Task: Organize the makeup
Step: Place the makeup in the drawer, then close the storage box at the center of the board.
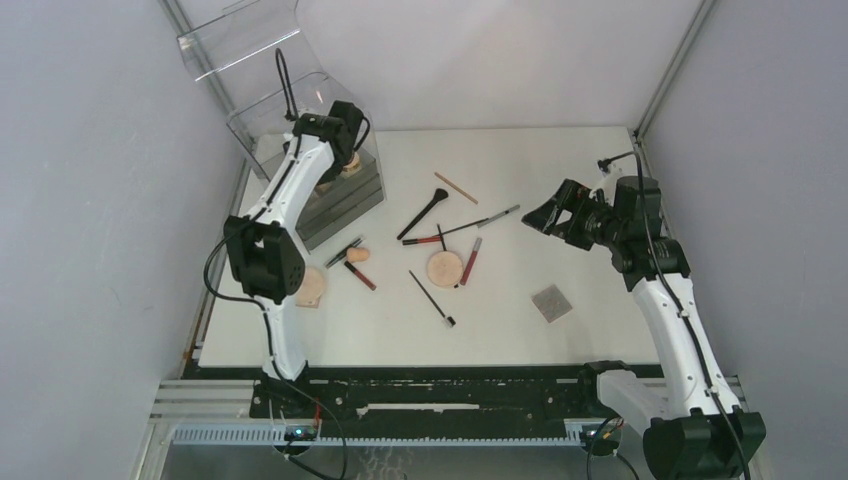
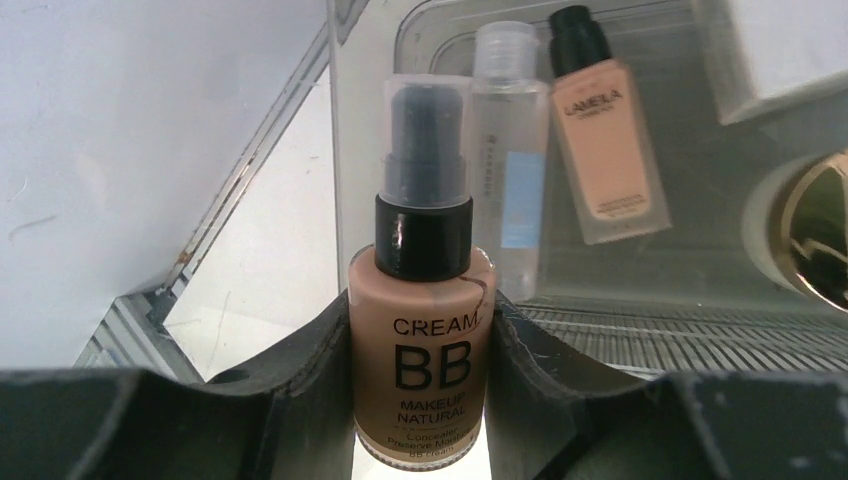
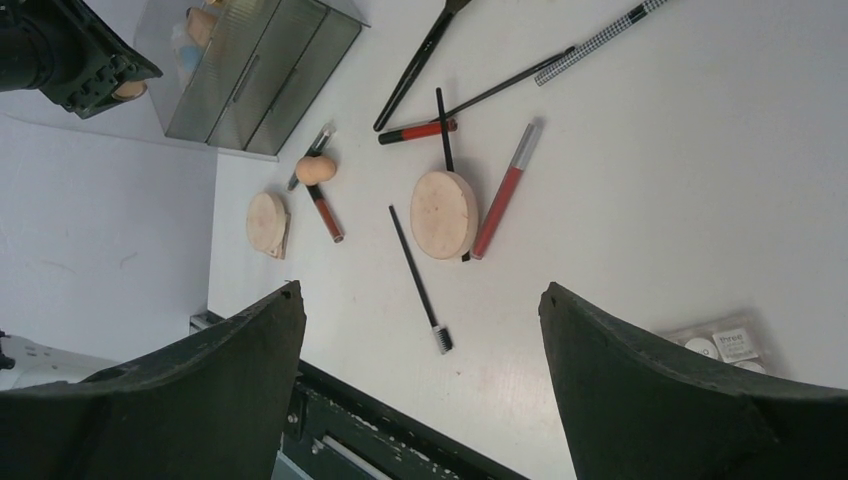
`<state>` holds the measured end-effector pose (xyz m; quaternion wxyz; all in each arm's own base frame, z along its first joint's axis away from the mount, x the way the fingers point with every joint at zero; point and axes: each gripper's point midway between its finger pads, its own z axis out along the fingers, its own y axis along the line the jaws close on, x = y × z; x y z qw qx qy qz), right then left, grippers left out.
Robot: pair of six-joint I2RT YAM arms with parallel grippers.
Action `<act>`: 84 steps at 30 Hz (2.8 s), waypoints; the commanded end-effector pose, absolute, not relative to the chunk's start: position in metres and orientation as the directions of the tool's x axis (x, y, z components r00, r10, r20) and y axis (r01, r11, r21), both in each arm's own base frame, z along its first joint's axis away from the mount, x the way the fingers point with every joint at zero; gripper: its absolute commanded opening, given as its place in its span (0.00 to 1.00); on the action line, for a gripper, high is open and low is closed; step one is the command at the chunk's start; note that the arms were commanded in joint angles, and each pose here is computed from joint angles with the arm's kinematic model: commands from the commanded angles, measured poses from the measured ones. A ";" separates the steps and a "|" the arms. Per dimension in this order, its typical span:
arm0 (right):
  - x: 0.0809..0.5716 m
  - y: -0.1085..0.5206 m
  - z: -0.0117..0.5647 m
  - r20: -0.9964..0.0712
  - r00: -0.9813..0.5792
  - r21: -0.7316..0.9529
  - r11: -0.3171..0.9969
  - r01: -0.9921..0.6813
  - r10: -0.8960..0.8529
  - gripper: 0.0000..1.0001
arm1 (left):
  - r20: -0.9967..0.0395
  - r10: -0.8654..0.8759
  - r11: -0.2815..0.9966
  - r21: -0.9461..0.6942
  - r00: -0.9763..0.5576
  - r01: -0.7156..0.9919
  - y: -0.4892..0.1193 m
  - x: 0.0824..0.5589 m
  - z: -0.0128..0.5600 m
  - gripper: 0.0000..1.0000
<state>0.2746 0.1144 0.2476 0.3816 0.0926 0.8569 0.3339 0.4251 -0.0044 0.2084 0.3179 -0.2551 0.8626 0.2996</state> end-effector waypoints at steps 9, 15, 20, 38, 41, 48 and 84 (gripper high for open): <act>0.277 0.119 0.246 -0.594 -0.690 0.658 0.743 -0.120 0.413 0.92 | -0.742 -0.342 0.614 0.288 -0.577 -0.735 0.031 0.408 0.227 0.51; 0.276 0.118 0.242 -0.592 -0.697 0.653 0.747 -0.122 0.404 0.92 | -0.747 -0.351 0.631 0.257 -0.565 -0.732 0.030 0.411 0.235 0.79; 0.275 0.120 0.242 -0.592 -0.700 0.656 0.743 -0.131 0.400 0.91 | -0.780 -0.312 0.700 0.199 -0.543 -0.686 0.021 0.418 0.257 0.75; 0.274 0.119 0.235 -0.591 -0.702 0.653 0.747 -0.126 0.398 0.90 | -0.967 -0.088 0.945 -0.157 -0.239 0.286 -0.135 0.364 0.398 0.93; 0.275 0.121 0.235 -0.587 -0.703 0.659 0.741 -0.128 0.400 0.90 | -0.988 -0.096 0.950 -0.127 -0.121 0.287 -0.124 0.350 0.447 0.96; 0.273 0.122 0.239 -0.591 -0.701 0.664 0.735 -0.141 0.399 0.90 | -0.973 -0.146 0.987 -0.129 0.178 0.100 -0.061 0.325 0.560 1.00; 0.279 0.136 0.229 -0.542 -0.749 0.686 0.715 -0.133 0.381 0.89 | -0.840 -0.490 0.865 -0.435 0.235 0.250 0.047 0.389 0.643 1.00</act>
